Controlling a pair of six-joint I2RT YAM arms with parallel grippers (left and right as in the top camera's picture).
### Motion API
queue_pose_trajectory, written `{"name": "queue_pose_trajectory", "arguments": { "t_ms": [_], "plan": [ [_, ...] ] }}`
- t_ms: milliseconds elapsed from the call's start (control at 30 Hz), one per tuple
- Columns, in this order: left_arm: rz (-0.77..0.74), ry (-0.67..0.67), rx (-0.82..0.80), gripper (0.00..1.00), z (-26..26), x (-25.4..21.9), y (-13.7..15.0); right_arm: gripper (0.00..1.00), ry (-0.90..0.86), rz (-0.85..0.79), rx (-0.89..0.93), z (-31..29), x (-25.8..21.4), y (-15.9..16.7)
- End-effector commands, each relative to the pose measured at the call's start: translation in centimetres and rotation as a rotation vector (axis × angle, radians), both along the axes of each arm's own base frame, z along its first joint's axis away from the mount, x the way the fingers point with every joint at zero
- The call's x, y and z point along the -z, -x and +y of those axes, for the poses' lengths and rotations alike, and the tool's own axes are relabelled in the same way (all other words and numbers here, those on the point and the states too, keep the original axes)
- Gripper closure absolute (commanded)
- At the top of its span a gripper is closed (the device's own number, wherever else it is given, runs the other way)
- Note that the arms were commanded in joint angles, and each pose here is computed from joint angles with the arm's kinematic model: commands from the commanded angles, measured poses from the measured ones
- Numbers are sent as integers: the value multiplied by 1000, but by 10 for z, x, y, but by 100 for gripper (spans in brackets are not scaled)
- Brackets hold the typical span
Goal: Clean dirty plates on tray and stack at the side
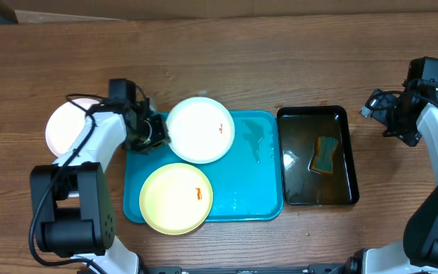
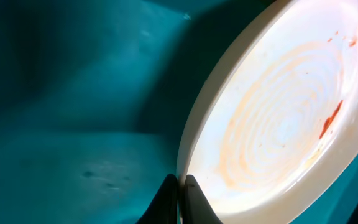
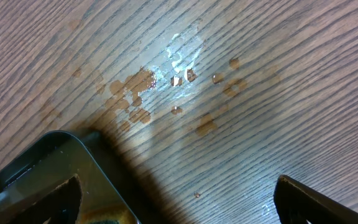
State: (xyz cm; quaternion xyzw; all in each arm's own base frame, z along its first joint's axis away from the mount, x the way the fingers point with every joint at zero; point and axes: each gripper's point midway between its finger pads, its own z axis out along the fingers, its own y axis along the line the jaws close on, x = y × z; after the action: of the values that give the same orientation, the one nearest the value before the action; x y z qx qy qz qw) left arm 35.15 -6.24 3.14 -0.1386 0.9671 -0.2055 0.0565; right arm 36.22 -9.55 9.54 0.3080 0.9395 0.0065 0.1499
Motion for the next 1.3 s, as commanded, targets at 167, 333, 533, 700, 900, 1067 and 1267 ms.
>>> {"name": "queue_pose_trajectory", "arguments": {
  "t_ms": [167,333,533,700,900,1067,1267],
  "plan": [
    [-7,-115,191,96,-49,6,12,0,3,-19,6,-2,-5,-4],
    [-9,-140,202,83,-56,5,13,0,3,-19,6,-2,-5,-4],
    [-80,-161,189,64,-55,-7,-8,0,3,-19,6,-2,-5,-4],
    [-187,-173,236,58,-64,-12,-28,0,3,-19,6,-2,-5,-4],
    [-249,-186,332,55,-83,-14,-31,0,3,-19,6,-2,-5,-4],
    [-256,-256,356,56,-87,-9,-28,0,3,-19,6,-2,-5,-4],
    [-230,-296,370,60,-88,5,-26,0,3,-19,6,-2,-5,-4]
  ]
}}
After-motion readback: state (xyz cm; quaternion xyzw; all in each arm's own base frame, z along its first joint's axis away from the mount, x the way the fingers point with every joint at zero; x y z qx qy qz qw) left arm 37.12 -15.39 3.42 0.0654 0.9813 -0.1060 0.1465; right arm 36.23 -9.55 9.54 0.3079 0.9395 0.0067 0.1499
